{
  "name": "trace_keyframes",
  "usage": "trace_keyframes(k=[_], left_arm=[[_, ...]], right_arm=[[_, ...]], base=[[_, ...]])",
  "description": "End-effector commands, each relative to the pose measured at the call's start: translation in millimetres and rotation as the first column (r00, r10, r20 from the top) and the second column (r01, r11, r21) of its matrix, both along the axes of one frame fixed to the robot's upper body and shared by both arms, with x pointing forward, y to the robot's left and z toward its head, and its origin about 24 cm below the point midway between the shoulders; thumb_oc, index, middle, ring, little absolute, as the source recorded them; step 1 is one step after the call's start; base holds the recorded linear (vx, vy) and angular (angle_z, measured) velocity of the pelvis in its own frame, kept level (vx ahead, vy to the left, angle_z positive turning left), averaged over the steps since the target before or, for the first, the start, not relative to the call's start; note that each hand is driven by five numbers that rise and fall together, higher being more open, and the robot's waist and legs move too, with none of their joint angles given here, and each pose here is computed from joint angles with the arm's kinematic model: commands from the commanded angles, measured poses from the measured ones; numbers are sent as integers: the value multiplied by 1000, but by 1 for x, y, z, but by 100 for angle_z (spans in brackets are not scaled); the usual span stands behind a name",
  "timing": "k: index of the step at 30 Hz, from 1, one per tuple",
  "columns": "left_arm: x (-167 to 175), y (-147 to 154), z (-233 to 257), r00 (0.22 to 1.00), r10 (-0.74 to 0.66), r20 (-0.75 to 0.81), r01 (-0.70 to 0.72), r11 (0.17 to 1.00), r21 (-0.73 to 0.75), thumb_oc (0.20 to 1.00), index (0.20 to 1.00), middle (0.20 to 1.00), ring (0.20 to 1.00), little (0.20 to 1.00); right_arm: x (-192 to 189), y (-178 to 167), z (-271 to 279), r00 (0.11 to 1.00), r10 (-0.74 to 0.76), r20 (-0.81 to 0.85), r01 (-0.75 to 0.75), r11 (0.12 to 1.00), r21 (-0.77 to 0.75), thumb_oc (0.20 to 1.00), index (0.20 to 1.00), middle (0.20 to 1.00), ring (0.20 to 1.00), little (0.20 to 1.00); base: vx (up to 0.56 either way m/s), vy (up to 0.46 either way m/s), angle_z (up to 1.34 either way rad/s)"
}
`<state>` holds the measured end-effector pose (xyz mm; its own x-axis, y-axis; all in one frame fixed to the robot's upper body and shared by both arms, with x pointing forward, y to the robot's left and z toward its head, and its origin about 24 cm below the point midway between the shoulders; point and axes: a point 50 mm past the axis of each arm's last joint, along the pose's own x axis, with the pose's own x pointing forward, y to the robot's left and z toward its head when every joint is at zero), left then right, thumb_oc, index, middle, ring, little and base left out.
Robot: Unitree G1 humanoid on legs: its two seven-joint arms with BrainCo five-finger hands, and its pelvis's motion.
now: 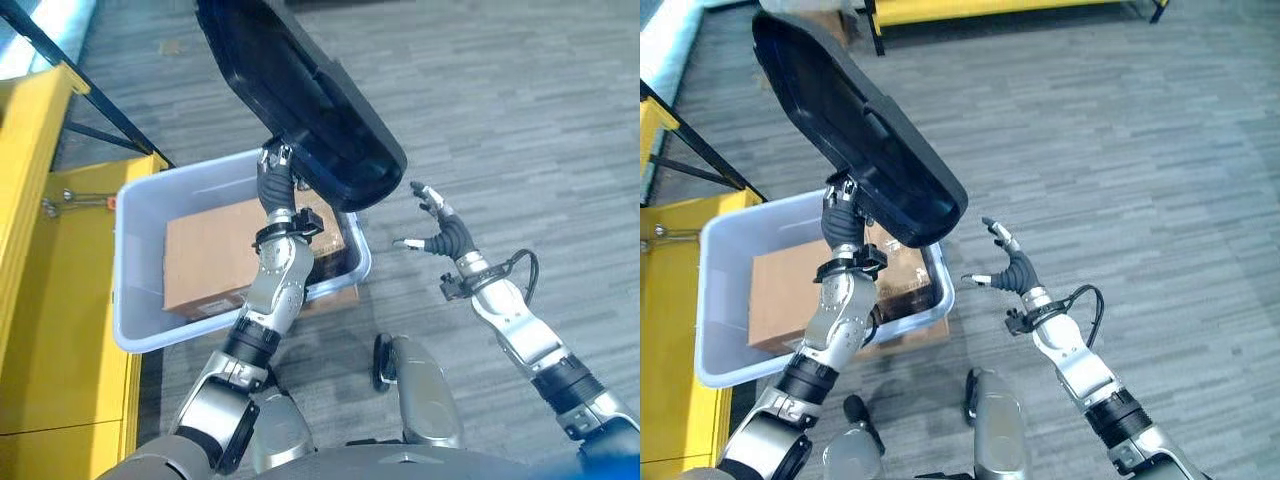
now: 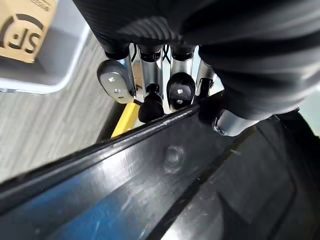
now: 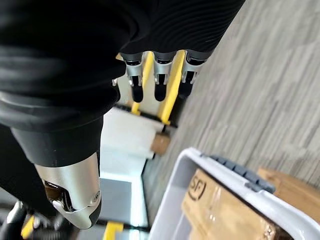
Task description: Move parts from the plastic box to the shelf.
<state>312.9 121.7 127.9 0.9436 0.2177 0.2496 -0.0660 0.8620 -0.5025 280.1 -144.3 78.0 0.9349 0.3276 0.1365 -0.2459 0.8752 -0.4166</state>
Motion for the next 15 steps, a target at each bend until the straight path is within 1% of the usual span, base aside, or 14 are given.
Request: trace_keyframes(k=[1, 3, 5, 8, 10, 12, 15], left_arm=[[-6, -3, 42, 972, -62, 226, 49, 997, 62, 200, 200, 200, 200, 200], [-7, -5, 37, 972, -96, 215, 80, 993, 86, 200, 200, 200, 200, 200], [-9, -5, 35, 973, -109, 203, 90, 991, 102, 200, 200, 200, 200, 200], [-11, -5, 30, 974, -146, 173, 127, 985, 114, 200, 200, 200, 200, 200], [-20, -2, 16, 973, -203, 112, 186, 972, 147, 200, 200, 200, 200, 200], [-23, -7, 5, 965, -257, 55, 244, 954, 175, 200, 200, 200, 200, 200], [-28, -6, -5, 961, -278, 7, 270, 939, 213, 200, 200, 200, 200, 200]], right_arm=[[-7, 6, 12, 996, 14, 94, -22, 996, 86, 1000, 1000, 1000, 1000, 1000], [-12, -1, 4, 997, -13, 76, 6, 996, 88, 1000, 1000, 1000, 1000, 1000], [-14, -1, 0, 997, -11, 74, 5, 996, 86, 1000, 1000, 1000, 1000, 1000], [-15, -3, -2, 998, -19, 68, 13, 996, 86, 1000, 1000, 1000, 1000, 1000], [-17, 0, -4, 997, -38, 60, 32, 994, 102, 1000, 1000, 1000, 1000, 1000], [-16, 6, -9, 997, -66, 26, 62, 989, 135, 1000, 1000, 1000, 1000, 1000], [-18, 12, -14, 999, -50, -2, 50, 988, 147, 1000, 1000, 1000, 1000, 1000]], base=[[2, -186, 144], [-21, -157, 151], [-17, -125, 85], [-38, -98, 24], [-47, -5, 43], [-68, 212, 52], [-76, 241, 43]])
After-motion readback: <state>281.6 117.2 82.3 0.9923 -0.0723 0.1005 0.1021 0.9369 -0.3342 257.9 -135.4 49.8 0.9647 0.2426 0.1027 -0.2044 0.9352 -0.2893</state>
